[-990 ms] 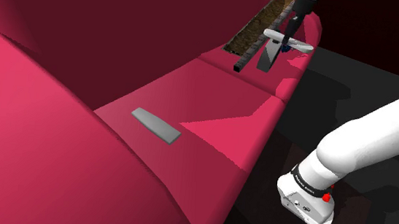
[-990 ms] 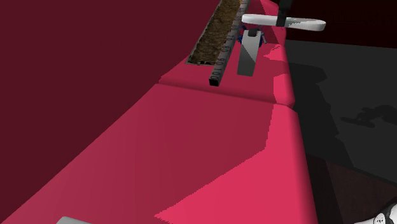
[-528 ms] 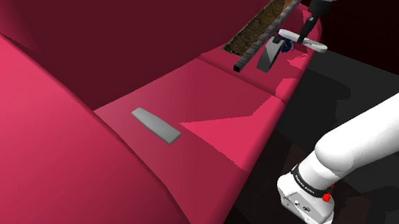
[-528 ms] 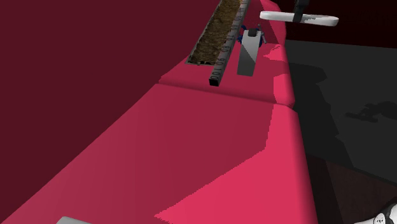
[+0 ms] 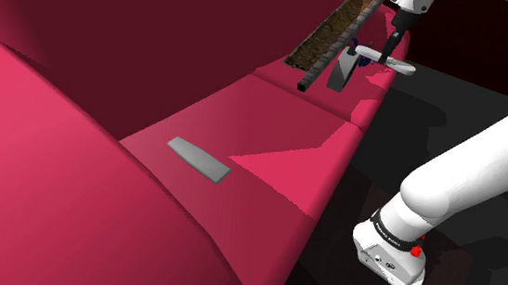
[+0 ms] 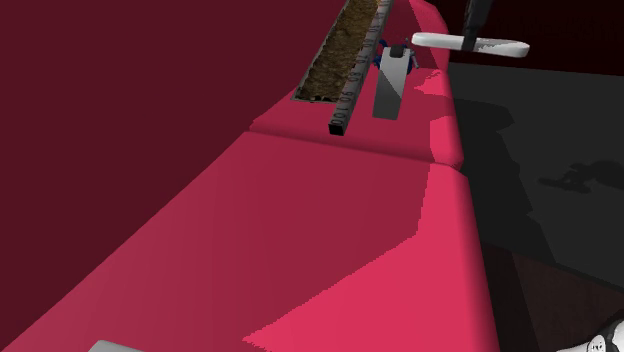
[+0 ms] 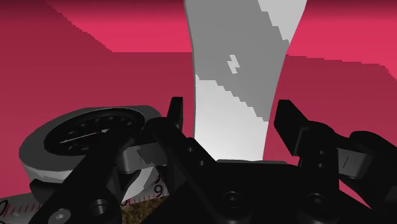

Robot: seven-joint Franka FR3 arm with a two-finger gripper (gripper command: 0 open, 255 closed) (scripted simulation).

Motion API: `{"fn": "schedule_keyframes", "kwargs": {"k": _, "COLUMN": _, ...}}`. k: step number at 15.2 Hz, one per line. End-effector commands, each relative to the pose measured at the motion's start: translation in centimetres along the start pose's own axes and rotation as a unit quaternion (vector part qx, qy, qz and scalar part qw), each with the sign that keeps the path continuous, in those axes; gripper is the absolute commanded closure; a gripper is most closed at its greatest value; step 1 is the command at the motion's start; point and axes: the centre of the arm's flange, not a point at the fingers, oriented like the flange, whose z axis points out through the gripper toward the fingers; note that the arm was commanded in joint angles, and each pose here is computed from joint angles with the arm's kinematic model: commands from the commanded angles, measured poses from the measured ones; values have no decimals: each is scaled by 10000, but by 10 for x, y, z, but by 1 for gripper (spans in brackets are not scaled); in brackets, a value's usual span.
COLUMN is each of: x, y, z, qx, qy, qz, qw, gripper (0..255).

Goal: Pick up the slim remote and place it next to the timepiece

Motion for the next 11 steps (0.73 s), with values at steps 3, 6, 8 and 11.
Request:
{"fn": "schedule_keyframes", "kwargs": {"k": 3, "x": -1, "y": 0, "z": 21, "qx": -3, "qy": 3, "qz": 1, "qw": 10000, "gripper": 255}}
{"fn": "schedule_keyframes", "kwargs": {"k": 6, "x": -1, "y": 0, "z": 37, "qx": -3, "qy": 3, "qz": 1, "qw": 10000, "gripper": 255}}
{"fn": "schedule_keyframes", "kwargs": {"k": 8, "x": -1, "y": 0, "z": 47, "qx": -3, "qy": 3, "qz": 1, "qw": 10000, "gripper": 255}}
{"fn": "schedule_keyframes", "kwargs": {"k": 11, "x": 0, "y": 0, "z": 63, "qx": -3, "qy": 3, "qz": 1, "qw": 10000, "gripper": 255}}
